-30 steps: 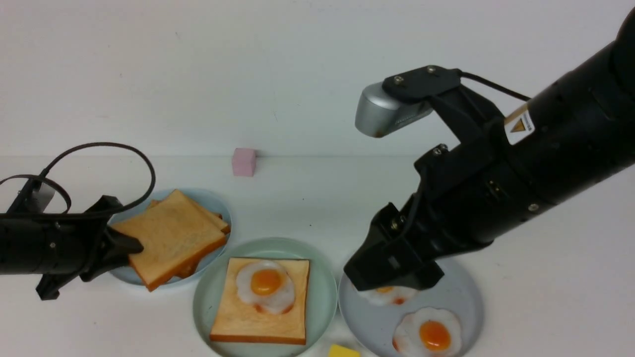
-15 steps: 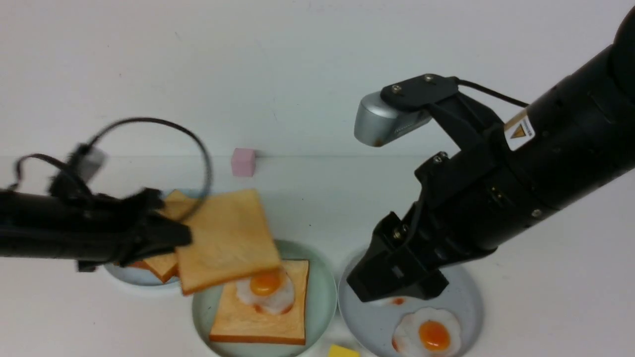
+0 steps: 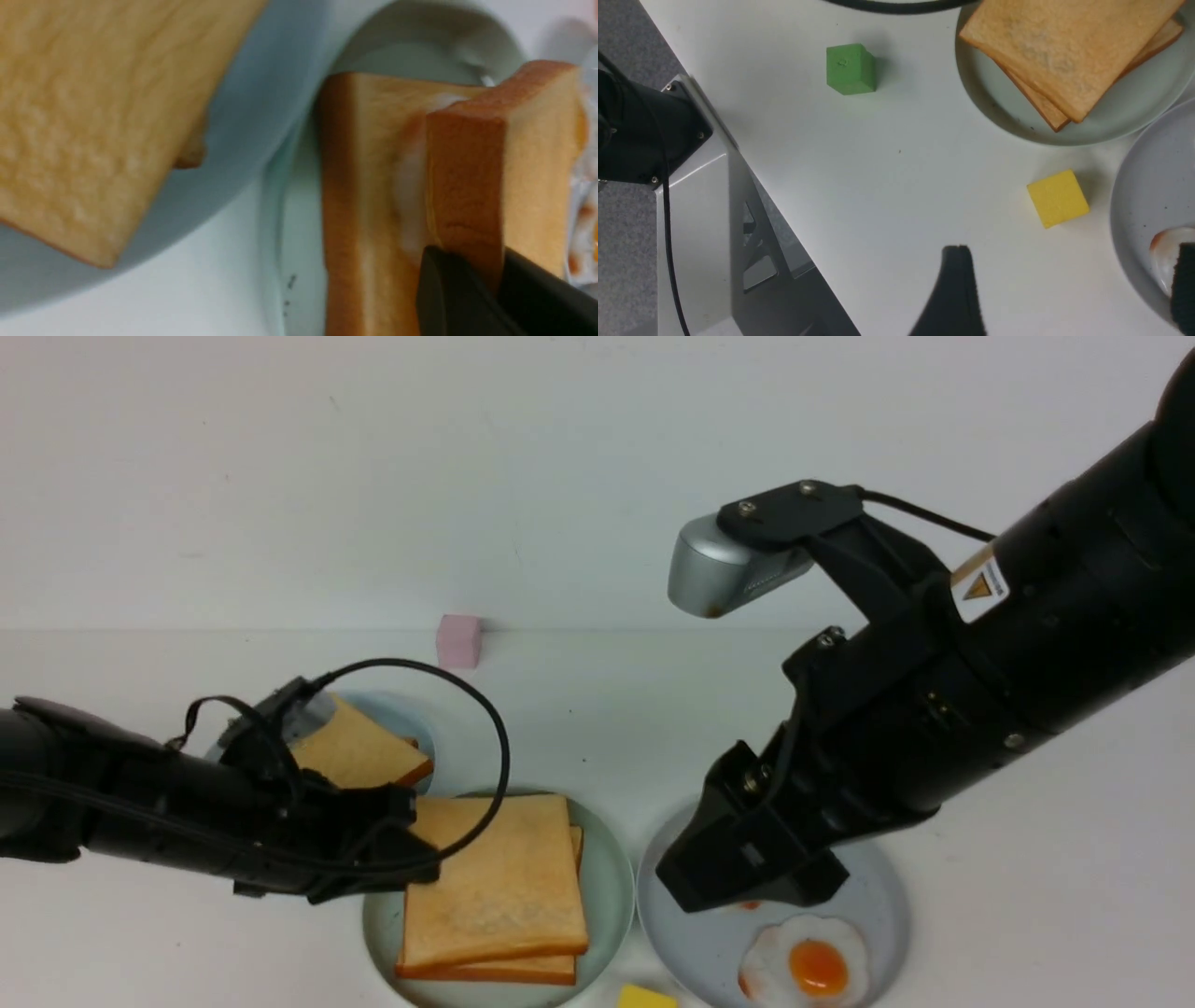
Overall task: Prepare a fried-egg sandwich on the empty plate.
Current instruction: Use the left arm to place a slice of bread on the fried egg in the middle
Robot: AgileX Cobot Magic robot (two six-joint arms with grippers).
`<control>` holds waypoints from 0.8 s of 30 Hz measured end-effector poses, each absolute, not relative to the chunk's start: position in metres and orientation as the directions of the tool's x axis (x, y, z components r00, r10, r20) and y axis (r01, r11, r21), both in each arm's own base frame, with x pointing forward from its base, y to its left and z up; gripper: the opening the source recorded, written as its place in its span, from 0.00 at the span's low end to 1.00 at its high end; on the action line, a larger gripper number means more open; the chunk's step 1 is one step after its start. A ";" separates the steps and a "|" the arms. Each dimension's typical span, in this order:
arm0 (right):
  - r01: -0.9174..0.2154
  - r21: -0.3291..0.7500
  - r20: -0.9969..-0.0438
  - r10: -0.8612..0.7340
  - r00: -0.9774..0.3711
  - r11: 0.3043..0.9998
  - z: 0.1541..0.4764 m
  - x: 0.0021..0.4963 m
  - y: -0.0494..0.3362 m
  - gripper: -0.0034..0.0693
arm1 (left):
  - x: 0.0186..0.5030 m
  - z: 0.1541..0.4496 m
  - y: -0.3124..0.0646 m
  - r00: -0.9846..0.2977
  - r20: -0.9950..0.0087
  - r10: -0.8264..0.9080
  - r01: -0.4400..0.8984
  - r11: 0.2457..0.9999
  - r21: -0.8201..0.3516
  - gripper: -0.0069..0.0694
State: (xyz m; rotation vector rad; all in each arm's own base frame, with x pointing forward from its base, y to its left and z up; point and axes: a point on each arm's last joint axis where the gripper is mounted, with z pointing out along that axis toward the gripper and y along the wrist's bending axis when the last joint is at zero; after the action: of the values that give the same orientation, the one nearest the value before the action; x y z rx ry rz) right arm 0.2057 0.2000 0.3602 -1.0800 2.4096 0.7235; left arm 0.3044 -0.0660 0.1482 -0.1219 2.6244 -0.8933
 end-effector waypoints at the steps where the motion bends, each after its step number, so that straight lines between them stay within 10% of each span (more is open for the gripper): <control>1: -0.770 0.291 -0.546 -0.563 -0.621 0.567 0.360 0.206 0.200 0.85 | 0.305 0.147 -0.066 -0.930 -0.308 -0.201 0.030 0.794 -0.607 0.20; 14: -0.770 0.295 -0.546 -0.561 -0.622 0.566 0.360 0.206 0.200 0.82 | 0.306 0.143 -0.066 -0.938 -0.274 -0.213 -0.003 0.796 -0.605 0.67; 24: -0.700 0.193 -0.559 -0.509 -0.655 0.688 0.356 0.204 0.181 0.07 | 0.285 0.206 -0.055 -0.905 -0.367 -0.214 0.003 0.861 -0.508 0.84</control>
State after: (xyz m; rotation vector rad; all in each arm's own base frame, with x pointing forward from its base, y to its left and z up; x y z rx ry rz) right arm 0.2036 0.1812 0.3560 -0.9334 2.4309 0.5487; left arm 0.2845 -0.0545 0.2064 -0.1563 2.6168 -0.7157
